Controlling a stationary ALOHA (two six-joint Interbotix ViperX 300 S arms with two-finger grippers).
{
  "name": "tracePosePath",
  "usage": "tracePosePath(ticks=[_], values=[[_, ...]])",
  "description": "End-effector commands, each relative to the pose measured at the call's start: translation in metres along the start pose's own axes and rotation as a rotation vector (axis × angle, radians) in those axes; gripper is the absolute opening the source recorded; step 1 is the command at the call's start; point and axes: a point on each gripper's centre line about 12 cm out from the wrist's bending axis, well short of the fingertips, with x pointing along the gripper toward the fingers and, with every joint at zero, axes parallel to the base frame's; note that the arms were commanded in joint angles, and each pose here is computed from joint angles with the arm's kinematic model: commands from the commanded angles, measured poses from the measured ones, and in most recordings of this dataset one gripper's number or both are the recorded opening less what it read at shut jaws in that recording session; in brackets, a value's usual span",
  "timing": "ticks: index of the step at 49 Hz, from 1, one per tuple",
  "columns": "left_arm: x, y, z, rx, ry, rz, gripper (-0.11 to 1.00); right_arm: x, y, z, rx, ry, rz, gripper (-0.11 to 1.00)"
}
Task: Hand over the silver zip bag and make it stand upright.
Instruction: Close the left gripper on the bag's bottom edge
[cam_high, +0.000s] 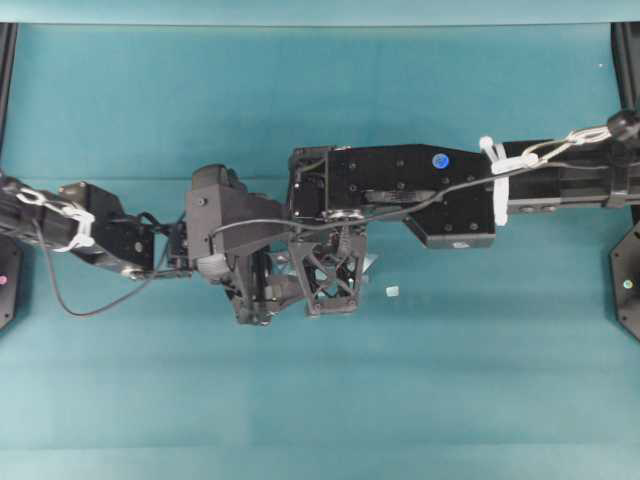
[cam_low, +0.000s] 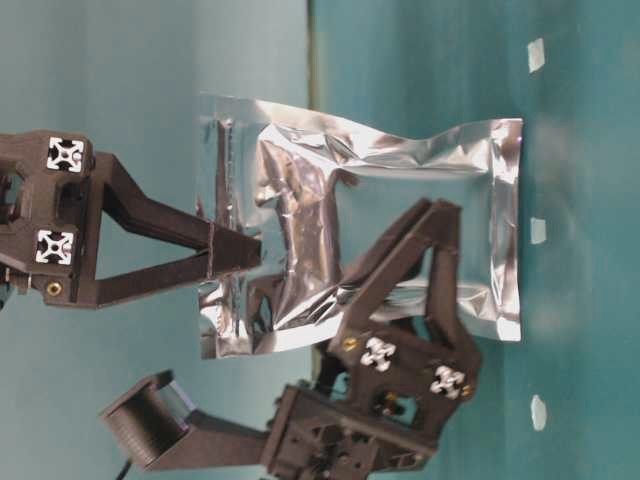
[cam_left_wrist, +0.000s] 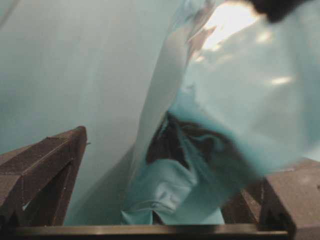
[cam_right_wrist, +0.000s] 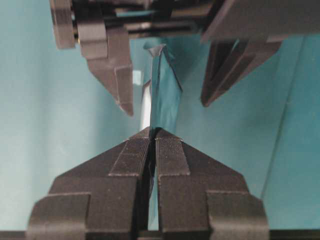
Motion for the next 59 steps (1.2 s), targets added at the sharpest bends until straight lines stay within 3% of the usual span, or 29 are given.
tracePosePath(ticks=[1,8,13,21,26,36,50,59], values=[[0.004,-0.002,0.005,0.0,-0.02,-0.007,0.96,-0.008,-0.001,0.001,0.005,-0.024,-0.004,0.07],[0.005,-0.002,0.005,0.0,-0.02,-0.007,0.94,-0.009,-0.001,0.001,0.006,-0.026,-0.004,0.07],[0.004,-0.003,0.005,0.001,-0.018,-0.01,0.85,-0.008,-0.001,0.001,0.006,-0.024,-0.004,0.07],[0.004,-0.005,0.004,0.014,-0.014,-0.013,0.46,-0.008,-0.001,0.001,0.006,-0.023,-0.004,0.07],[0.002,-0.004,0.001,0.048,0.0,-0.01,0.24,-0.007,0.0,0.001,0.006,-0.02,-0.004,0.07],[0.002,-0.005,-0.007,0.064,0.063,-0.004,0.23,-0.007,-0.001,0.001,0.009,-0.021,-0.004,0.07],[0.003,-0.006,-0.007,0.071,0.068,-0.006,0.23,-0.006,0.0,0.001,0.028,-0.02,0.004,0.09],[0.002,-0.006,-0.009,0.071,0.08,-0.005,0.23,-0.007,0.001,0.002,0.072,-0.025,0.005,0.2]])
